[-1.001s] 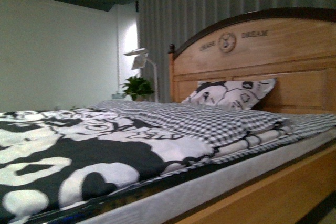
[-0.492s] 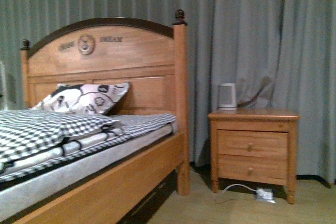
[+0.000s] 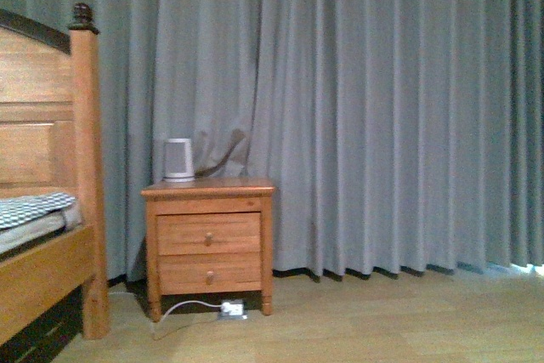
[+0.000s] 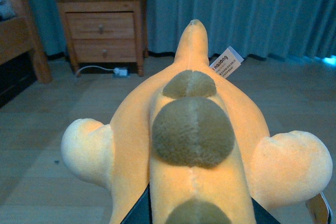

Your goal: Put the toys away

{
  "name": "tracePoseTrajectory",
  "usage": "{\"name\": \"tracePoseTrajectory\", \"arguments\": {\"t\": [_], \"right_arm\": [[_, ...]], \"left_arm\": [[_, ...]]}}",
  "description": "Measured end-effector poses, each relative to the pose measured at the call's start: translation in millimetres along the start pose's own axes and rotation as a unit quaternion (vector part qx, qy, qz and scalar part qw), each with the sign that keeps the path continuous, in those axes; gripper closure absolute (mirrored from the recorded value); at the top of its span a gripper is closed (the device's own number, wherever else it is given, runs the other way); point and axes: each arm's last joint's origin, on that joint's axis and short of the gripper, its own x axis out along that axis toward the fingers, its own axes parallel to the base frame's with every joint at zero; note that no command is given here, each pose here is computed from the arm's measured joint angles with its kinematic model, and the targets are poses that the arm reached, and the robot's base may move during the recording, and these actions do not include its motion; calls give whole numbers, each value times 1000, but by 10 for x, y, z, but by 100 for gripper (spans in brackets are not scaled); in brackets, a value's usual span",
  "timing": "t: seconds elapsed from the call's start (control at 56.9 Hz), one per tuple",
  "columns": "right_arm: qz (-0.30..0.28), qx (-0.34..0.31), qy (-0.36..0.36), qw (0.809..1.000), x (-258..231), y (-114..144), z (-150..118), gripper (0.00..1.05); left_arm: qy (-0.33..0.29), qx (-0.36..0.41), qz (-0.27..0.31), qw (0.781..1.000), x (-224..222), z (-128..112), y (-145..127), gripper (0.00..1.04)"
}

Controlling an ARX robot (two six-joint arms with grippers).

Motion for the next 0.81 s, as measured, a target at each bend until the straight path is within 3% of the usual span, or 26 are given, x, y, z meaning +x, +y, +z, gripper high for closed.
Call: {"name": "tracePoseTrajectory", "arguments": {"t": [0.808], "right_arm": [[2, 0, 0, 1000, 0, 1, 0, 94]], "left_arm": [[0, 0, 0, 1000, 0, 0, -1, 6]]}}
